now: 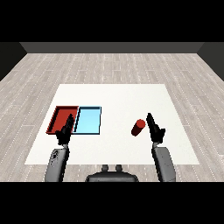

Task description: Pick the red can and put it in the red box

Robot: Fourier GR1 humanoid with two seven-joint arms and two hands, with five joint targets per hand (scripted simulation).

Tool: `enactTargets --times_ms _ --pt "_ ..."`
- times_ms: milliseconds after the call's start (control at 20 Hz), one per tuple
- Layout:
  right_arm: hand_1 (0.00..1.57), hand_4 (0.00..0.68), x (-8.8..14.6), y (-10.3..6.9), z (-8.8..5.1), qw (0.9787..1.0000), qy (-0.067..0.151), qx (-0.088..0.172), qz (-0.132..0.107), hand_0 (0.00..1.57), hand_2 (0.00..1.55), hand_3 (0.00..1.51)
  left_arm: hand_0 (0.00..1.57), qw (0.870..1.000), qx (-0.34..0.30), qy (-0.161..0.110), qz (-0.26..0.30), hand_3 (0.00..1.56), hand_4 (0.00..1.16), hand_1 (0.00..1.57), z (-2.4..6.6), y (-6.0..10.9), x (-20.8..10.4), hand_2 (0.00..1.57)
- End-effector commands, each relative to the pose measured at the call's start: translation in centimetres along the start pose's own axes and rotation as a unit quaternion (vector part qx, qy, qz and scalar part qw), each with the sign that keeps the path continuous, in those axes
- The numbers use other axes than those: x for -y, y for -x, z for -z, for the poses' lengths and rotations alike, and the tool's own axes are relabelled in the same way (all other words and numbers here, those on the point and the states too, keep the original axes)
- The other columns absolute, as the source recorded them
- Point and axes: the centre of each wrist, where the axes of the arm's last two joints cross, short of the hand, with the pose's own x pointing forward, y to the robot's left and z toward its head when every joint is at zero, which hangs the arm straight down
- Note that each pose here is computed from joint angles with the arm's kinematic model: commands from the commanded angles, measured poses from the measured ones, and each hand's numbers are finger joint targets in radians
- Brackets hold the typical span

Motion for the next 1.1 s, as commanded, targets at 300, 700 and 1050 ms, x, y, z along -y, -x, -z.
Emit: enactTargets --times_ms 300,700,1050 --pt "0.00 0.000 11.1 -1.5 -2.8 0.9914 -0.008 0.125 0.039 0.00 0.00 0.00 0.00 0.981 0.182 0.019 -0.068 0.00 0.00 0.00 1.35 -3.4 1.2 0.00" --pt "0.00 0.000 16.1 -0.3 -4.9 0.9864 -0.036 0.151 0.053 0.00 0.00 0.00 0.00 0.971 0.224 0.022 -0.075 0.00 0.00 0.00 -0.82 -1.2 1.1 0.00" --pt "0.00 0.000 17.2 3.6 -6.3 0.9852 -0.041 0.154 0.062 0.00 0.00 0.00 0.00 0.972 0.215 0.022 -0.089 0.00 0.00 0.00 -0.57 0.5 1.6 0.00"
